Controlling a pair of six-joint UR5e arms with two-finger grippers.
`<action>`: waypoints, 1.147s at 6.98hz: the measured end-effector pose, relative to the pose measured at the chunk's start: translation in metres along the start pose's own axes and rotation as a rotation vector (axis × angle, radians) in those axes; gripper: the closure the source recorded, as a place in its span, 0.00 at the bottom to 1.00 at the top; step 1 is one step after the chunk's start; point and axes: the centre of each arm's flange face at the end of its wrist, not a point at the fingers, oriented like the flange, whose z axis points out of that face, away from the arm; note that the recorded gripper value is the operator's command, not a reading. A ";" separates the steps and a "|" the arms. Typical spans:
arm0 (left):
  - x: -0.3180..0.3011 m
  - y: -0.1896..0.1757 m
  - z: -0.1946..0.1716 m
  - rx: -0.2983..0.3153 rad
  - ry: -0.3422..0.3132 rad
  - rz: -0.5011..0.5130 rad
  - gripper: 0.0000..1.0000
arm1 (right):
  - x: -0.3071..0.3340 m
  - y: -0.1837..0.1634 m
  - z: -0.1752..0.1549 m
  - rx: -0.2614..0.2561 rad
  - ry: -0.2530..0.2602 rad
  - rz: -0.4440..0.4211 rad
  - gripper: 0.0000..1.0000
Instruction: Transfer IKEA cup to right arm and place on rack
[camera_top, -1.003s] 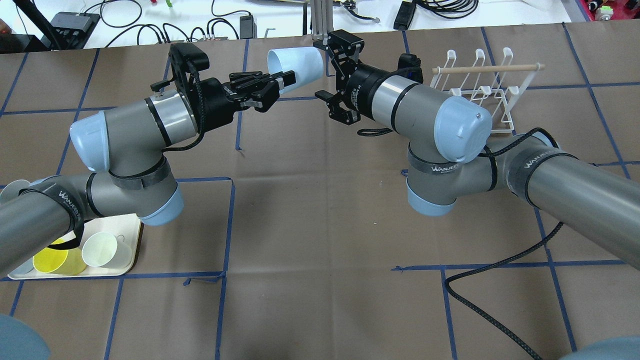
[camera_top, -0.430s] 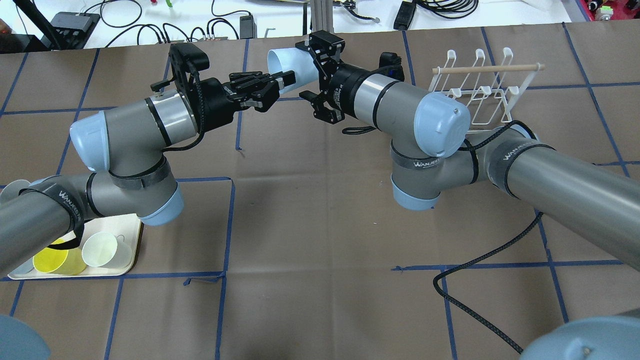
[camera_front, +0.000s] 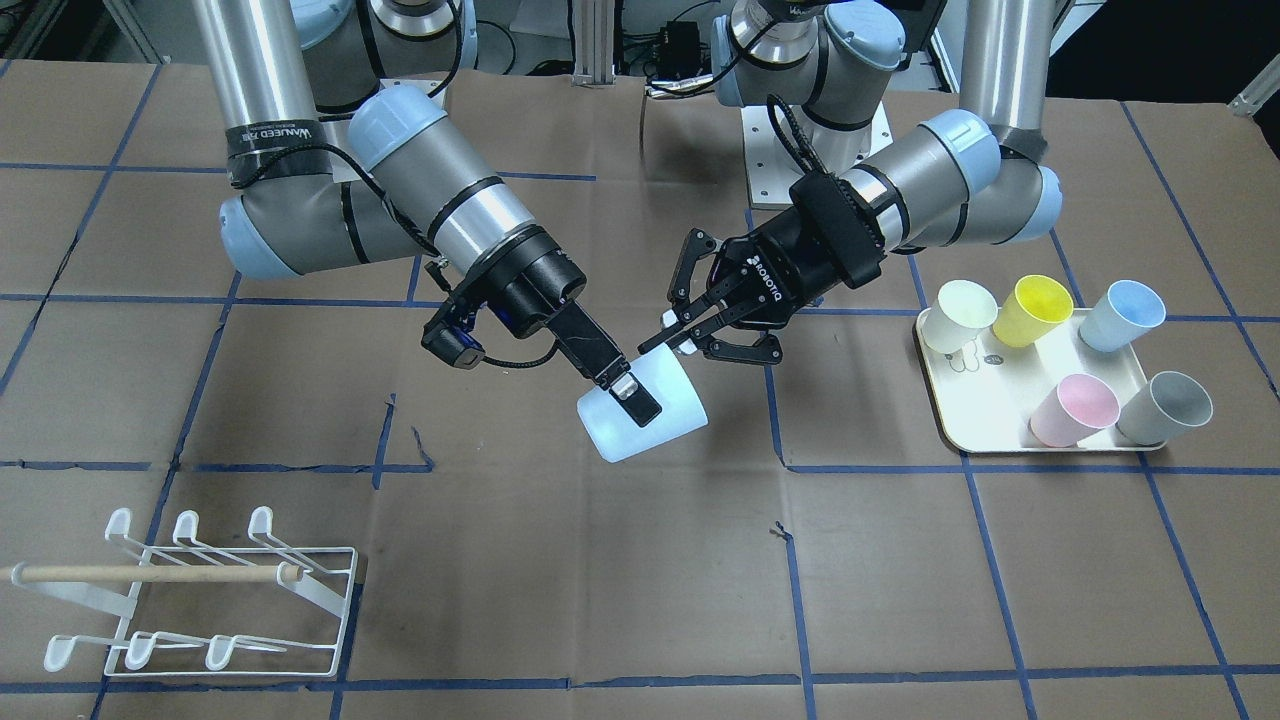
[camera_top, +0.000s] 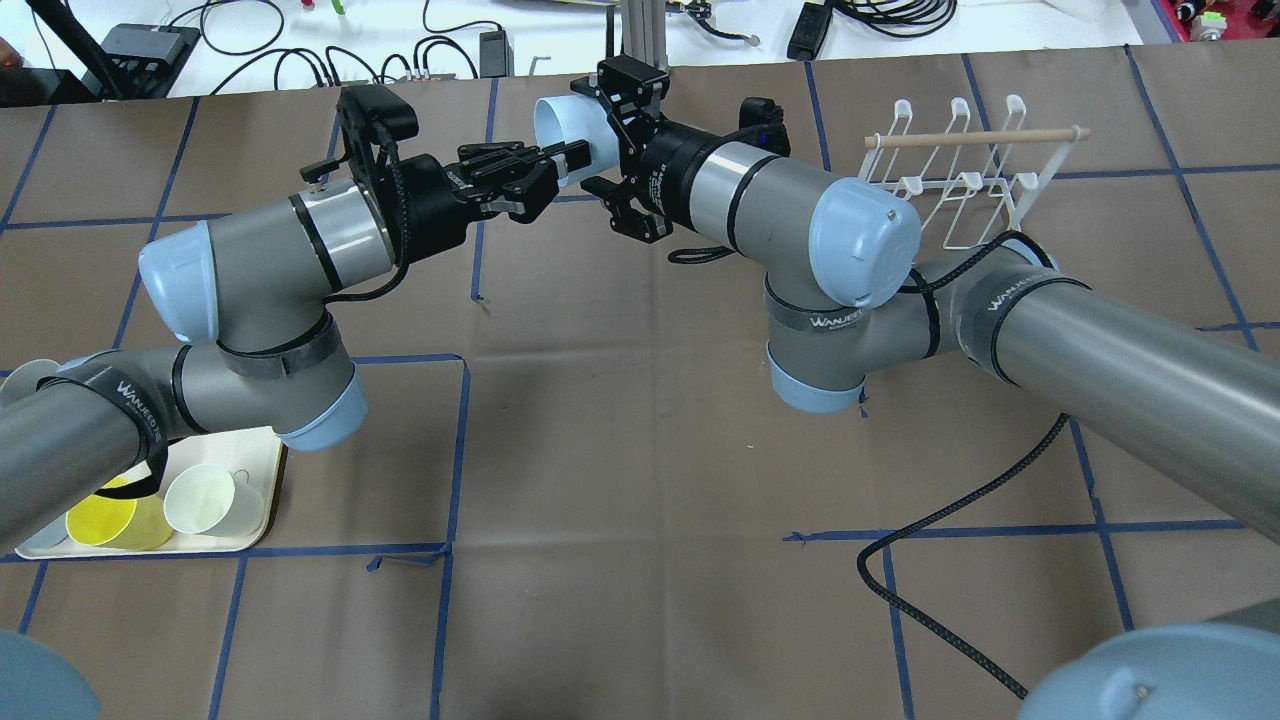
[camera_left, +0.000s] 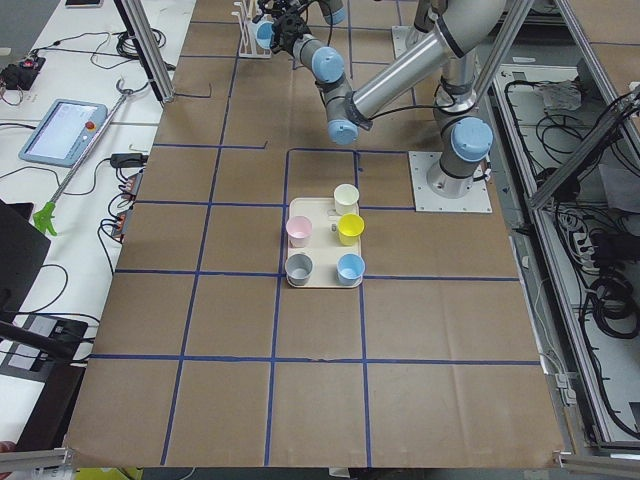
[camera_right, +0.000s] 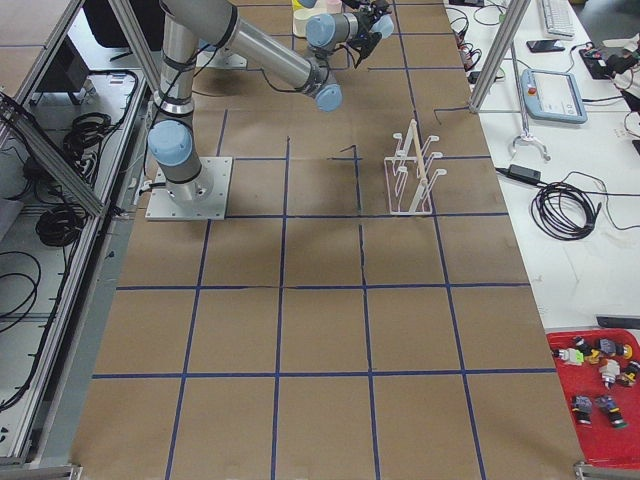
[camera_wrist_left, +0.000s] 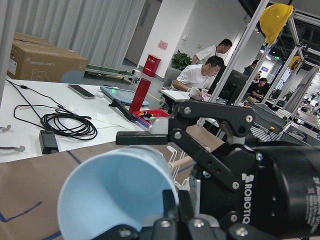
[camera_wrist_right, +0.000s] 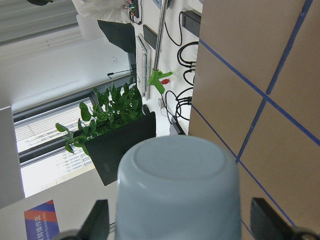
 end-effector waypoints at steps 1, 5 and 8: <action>0.000 0.000 0.000 0.000 0.000 0.000 1.00 | -0.002 0.000 0.000 -0.001 -0.003 -0.001 0.01; 0.000 0.000 0.000 0.000 -0.001 0.000 1.00 | -0.002 -0.002 0.001 0.014 -0.005 -0.003 0.34; 0.001 -0.002 -0.001 0.002 -0.003 -0.004 0.83 | -0.004 -0.002 0.001 0.015 -0.008 -0.005 0.36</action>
